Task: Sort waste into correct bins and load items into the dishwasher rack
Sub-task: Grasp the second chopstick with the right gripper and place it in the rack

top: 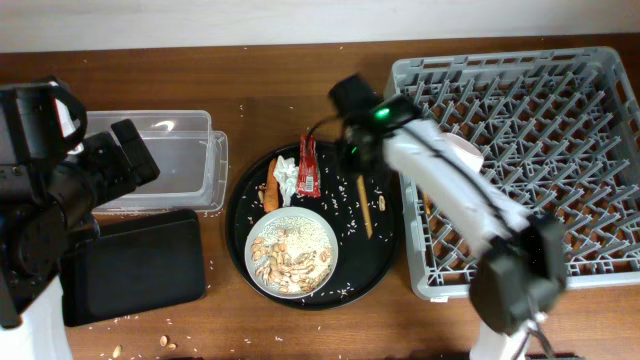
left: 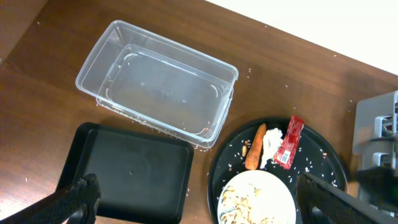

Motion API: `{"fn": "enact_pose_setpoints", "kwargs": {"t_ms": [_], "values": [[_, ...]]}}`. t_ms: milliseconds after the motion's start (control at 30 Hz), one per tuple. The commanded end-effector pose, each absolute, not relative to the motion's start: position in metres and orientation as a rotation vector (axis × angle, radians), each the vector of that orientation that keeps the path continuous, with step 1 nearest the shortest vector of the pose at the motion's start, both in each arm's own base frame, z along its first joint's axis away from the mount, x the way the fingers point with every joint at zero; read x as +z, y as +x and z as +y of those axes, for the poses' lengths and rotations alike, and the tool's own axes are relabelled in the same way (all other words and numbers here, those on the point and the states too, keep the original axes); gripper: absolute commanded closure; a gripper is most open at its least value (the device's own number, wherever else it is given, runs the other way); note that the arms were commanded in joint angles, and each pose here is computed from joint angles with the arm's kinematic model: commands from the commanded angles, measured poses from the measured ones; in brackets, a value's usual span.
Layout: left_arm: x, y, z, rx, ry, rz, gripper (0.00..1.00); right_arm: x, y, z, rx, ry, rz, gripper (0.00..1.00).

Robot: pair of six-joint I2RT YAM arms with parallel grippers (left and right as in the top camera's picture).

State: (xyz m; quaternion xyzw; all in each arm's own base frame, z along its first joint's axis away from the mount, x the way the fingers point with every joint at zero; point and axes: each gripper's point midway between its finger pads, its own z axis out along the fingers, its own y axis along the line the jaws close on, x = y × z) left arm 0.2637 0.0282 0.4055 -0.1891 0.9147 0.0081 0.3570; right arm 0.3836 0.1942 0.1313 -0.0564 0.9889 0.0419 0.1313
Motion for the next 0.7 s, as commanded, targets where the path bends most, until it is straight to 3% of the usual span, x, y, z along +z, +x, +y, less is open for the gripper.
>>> {"fn": "enact_pose_setpoints", "kwargs": {"t_ms": [0, 133, 300, 433, 567, 667], "values": [[0.407, 0.263, 0.031, 0.032, -0.509, 2.352, 0.01, 0.211, 0.412, 0.130, -0.042, -0.069, 2.633, 0.96], [0.407, 0.263, 0.031, 0.032, -0.509, 2.352, 0.01, 0.201, 0.414, 0.082, -0.101, 0.042, 2.689, 0.96], [0.407, 0.263, 0.031, 0.032, -0.509, 2.352, 0.01, 0.159, 0.412, 0.072, -0.089, -0.011, 2.807, 0.95], [0.407, 0.263, 0.031, 0.032, -0.509, 2.352, 0.01, 0.140, 0.413, 0.072, -0.115, -0.032, 2.851, 0.59], [0.407, 0.263, 0.031, 0.032, -0.509, 2.352, 0.01, 0.174, 0.407, 0.076, -0.048, -0.026, 2.788, 0.52], [0.407, 0.263, 0.031, 0.032, -0.509, 2.352, 0.01, 0.230, 0.388, 0.092, 0.141, -0.054, 2.679, 0.50]]}}
